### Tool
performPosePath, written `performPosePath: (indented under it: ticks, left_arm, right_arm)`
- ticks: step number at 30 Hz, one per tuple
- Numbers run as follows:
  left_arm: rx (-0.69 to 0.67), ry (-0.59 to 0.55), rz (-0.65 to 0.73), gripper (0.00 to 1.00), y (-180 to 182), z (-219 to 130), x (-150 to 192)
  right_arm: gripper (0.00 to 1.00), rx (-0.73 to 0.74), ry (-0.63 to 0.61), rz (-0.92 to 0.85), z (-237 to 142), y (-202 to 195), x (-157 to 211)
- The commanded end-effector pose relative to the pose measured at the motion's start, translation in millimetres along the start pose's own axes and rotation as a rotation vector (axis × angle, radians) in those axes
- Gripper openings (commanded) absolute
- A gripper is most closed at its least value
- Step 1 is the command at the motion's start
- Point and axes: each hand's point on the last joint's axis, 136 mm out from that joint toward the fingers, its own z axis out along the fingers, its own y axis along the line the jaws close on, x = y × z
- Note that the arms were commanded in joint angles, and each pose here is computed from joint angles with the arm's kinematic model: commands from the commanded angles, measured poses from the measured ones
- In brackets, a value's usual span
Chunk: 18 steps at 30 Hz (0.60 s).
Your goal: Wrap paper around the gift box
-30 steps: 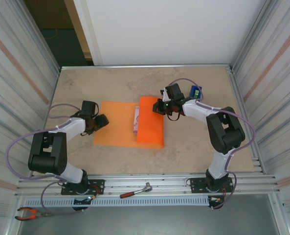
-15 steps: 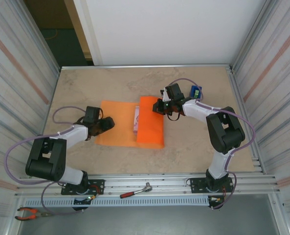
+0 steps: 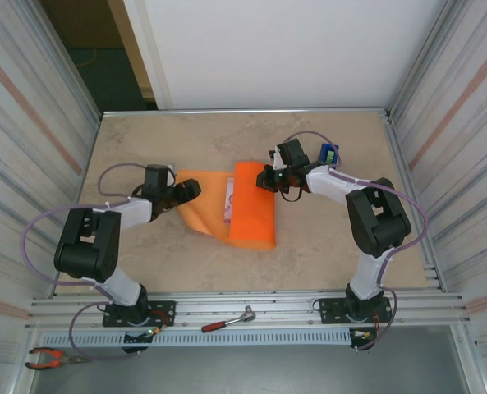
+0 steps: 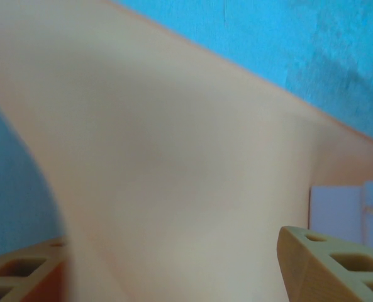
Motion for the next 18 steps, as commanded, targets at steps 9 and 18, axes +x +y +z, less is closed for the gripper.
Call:
performPosePath:
  ticks: [9,18]
  left_arm:
    - [0.046,0.049,-0.069,0.55,16,-30,0]
    - [0.024,0.063,-0.117,0.34,18,-57,7]
  right_arm:
    - [0.00,0.097,0.067,0.059,12,-31,19]
    - [0.00,0.094,0.071,0.058,12,-32,21]
